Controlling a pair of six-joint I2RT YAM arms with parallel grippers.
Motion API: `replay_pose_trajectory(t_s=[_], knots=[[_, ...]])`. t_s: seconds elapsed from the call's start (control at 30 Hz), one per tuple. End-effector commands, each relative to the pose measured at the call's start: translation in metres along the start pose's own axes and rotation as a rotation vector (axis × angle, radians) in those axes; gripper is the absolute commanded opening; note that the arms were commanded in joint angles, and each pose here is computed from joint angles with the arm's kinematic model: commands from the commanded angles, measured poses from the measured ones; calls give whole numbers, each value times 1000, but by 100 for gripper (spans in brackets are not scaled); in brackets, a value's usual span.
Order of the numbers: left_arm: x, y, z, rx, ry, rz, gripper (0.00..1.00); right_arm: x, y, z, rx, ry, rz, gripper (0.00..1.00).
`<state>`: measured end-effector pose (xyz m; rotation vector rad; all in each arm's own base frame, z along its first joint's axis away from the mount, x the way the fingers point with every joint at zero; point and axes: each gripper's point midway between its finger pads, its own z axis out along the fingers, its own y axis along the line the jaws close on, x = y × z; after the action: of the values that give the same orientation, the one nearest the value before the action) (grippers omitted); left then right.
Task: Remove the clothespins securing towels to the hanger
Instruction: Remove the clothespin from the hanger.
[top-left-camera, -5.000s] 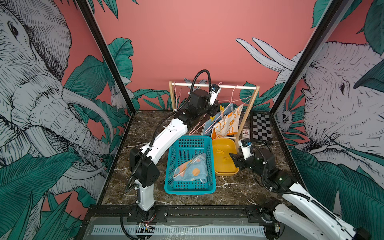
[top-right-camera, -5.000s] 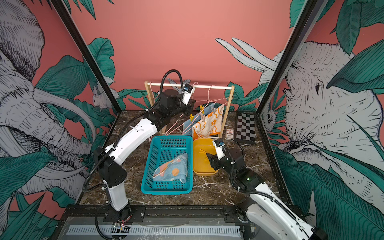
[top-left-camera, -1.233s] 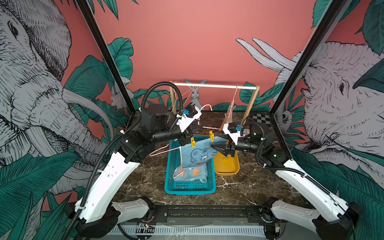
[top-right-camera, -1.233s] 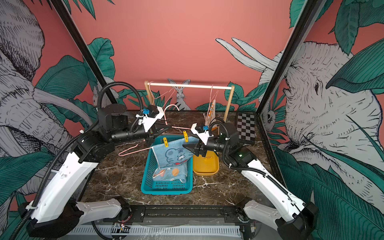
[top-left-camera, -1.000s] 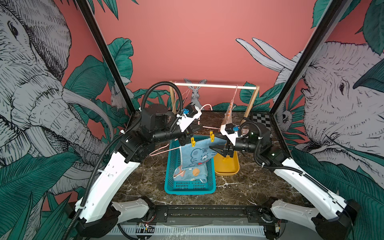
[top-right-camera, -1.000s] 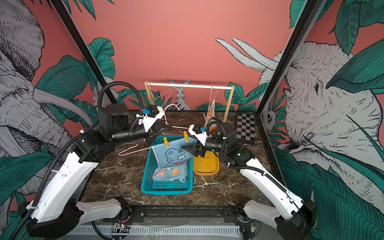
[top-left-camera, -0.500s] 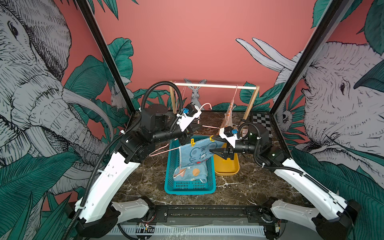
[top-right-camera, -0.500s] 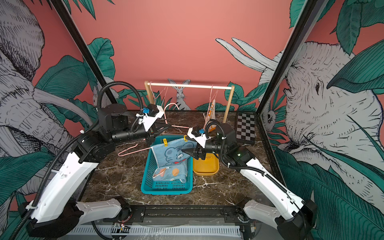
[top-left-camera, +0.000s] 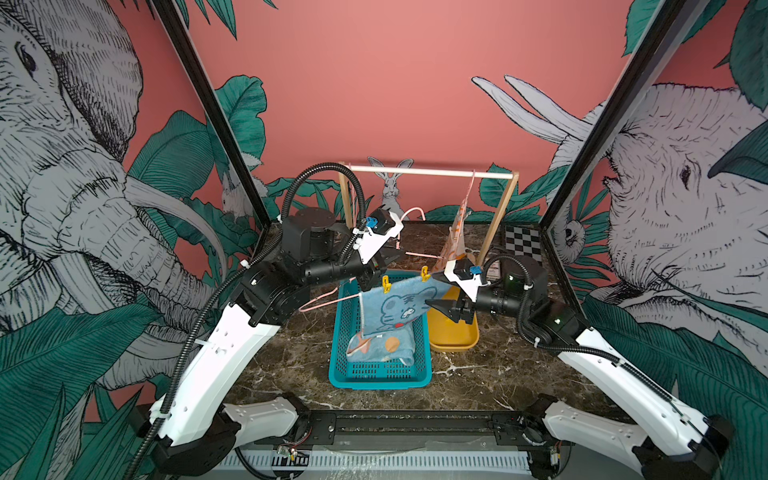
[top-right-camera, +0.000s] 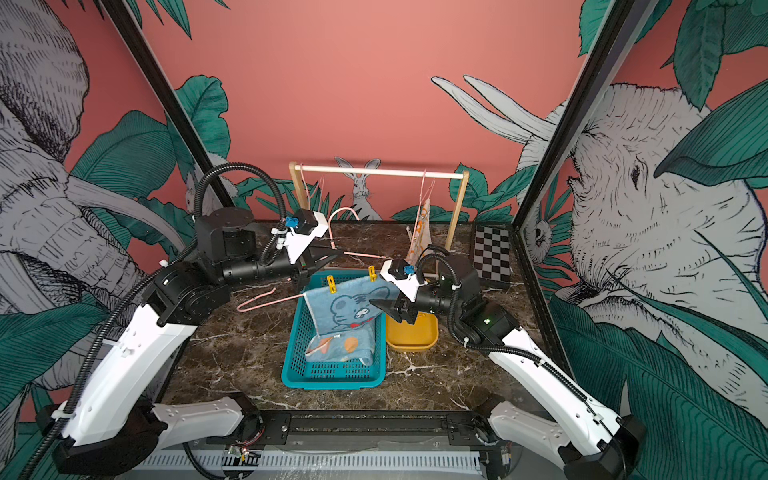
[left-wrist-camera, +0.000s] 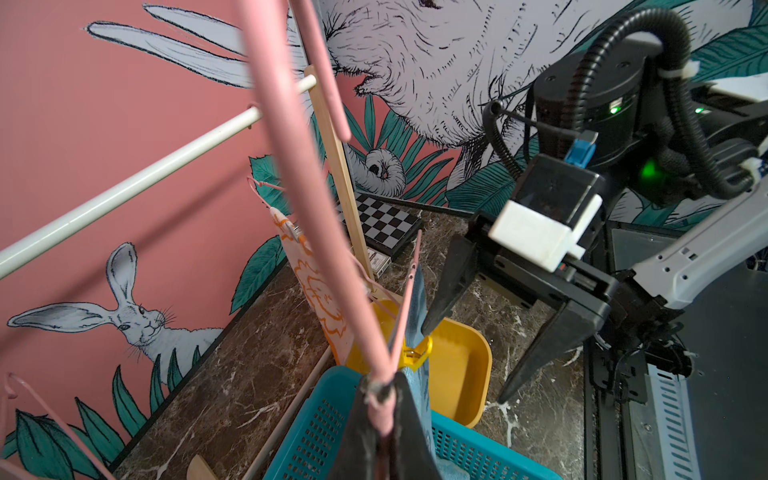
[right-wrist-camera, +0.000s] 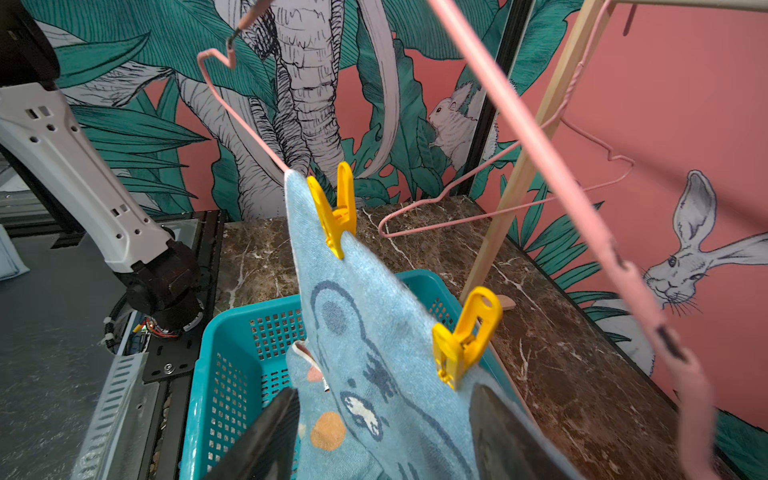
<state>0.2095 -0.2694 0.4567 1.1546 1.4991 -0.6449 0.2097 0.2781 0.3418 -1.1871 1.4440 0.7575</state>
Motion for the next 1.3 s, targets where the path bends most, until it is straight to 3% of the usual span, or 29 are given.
replay_pose_trajectory(t_s=[0.0,0.5,0.77,1.0,1.13,1.27], knots=[[-19,-6,-12,21,-73,47,0,-9,-5,-1,36,-34,-52,65],[-19,-18,-11,96,-81,45,0,-21,-2,11,-14,-72,-85,65],[-19,-13,-9,69,-77,36,0,-30,6,13,-57,-93,-105,64],[-19,4,-11,-37,-73,18,0,-36,10,10,-65,-114,-120,60],[-19,6,-10,-43,-75,15,0,-37,14,9,-80,-121,-123,53],[-21,0,-10,-9,-83,15,0,-35,11,11,-69,-110,-129,52]])
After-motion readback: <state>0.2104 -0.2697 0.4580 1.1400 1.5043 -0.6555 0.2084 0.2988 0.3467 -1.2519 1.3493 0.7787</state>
